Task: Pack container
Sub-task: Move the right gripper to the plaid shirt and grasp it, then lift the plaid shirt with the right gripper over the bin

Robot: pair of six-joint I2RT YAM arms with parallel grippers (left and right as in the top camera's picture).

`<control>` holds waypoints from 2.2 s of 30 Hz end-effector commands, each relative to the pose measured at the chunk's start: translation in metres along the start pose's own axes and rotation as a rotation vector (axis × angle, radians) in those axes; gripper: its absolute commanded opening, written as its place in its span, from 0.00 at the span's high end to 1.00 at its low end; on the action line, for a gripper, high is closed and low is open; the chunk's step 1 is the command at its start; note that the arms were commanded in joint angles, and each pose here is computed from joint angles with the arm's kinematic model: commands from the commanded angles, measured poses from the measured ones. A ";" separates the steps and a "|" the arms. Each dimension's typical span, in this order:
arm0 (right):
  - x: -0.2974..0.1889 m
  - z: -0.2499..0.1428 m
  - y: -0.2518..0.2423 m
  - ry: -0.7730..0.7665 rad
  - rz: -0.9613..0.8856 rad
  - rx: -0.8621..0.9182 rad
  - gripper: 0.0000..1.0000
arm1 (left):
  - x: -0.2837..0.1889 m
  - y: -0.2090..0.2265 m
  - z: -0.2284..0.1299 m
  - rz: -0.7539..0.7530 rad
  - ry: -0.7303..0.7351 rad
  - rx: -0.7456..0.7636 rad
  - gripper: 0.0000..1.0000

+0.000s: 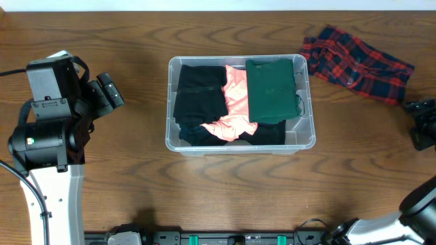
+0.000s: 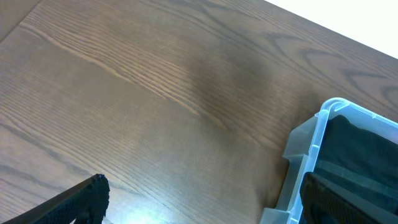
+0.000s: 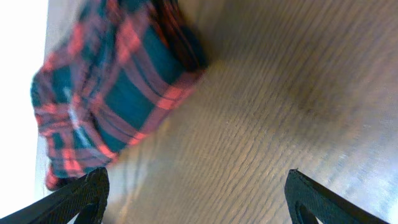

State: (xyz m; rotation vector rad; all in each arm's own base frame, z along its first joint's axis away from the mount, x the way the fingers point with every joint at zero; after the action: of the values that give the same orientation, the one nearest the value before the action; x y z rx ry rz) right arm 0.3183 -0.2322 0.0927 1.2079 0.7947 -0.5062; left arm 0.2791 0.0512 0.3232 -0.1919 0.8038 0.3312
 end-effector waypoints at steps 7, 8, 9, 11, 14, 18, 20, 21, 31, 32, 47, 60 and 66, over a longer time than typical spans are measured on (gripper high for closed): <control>0.050 0.000 -0.004 0.083 0.146 -0.005 0.14 | 0.001 0.003 0.000 0.016 0.000 -0.012 0.02; 0.054 0.002 -0.003 0.075 0.153 0.006 0.15 | 0.001 0.003 0.000 0.016 0.000 -0.012 0.02; 0.058 0.004 -0.002 0.067 0.160 0.012 0.15 | 0.001 0.003 0.000 0.016 0.000 -0.012 0.02; 0.067 0.007 0.002 0.051 0.180 0.026 0.16 | 0.001 0.003 0.000 0.016 0.000 -0.012 0.02; 0.082 0.006 0.012 0.042 0.212 0.034 0.17 | 0.001 0.003 0.000 0.016 0.000 -0.012 0.02; 0.111 -0.008 0.021 0.044 0.211 0.035 0.19 | 0.001 0.003 0.000 0.016 0.000 -0.012 0.02; 0.127 -0.017 0.027 0.051 0.218 0.033 0.23 | 0.001 0.003 0.000 0.016 0.000 -0.012 0.02; 0.131 -0.019 0.029 0.046 0.219 0.027 0.28 | 0.001 0.003 0.000 0.016 0.000 -0.012 0.02; 0.115 -0.025 0.056 0.090 0.317 -0.015 0.99 | 0.001 0.003 0.000 0.016 0.000 -0.012 0.02; 0.108 -0.024 0.064 0.096 0.346 -0.030 0.99 | 0.001 0.003 0.000 0.016 0.000 -0.012 0.02; -0.159 -0.098 0.252 0.021 0.905 -0.440 0.99 | 0.001 0.003 0.000 0.016 0.000 -0.012 0.02; -0.300 -0.181 0.321 0.059 1.048 -0.446 0.99 | 0.001 0.003 0.000 0.016 0.000 -0.012 0.02; -0.301 -0.234 0.352 0.160 1.021 -0.481 0.99 | 0.001 0.003 0.000 0.016 0.000 -0.012 0.02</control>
State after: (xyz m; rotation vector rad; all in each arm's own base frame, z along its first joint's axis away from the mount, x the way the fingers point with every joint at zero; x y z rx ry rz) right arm 0.3135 0.0536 0.4965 1.0597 0.3275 0.5954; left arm 0.2791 0.0513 0.3232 -0.1918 0.8038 0.3315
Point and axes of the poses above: each gripper's point midway between its finger pads, its own x axis out along the fingers, its own y axis along the line the jaws close on, z = x × y, the point moved 4 cm from there along -x, back along the fingers, and after that the axes turned 5 degrees about x, right-handed, at the moved point
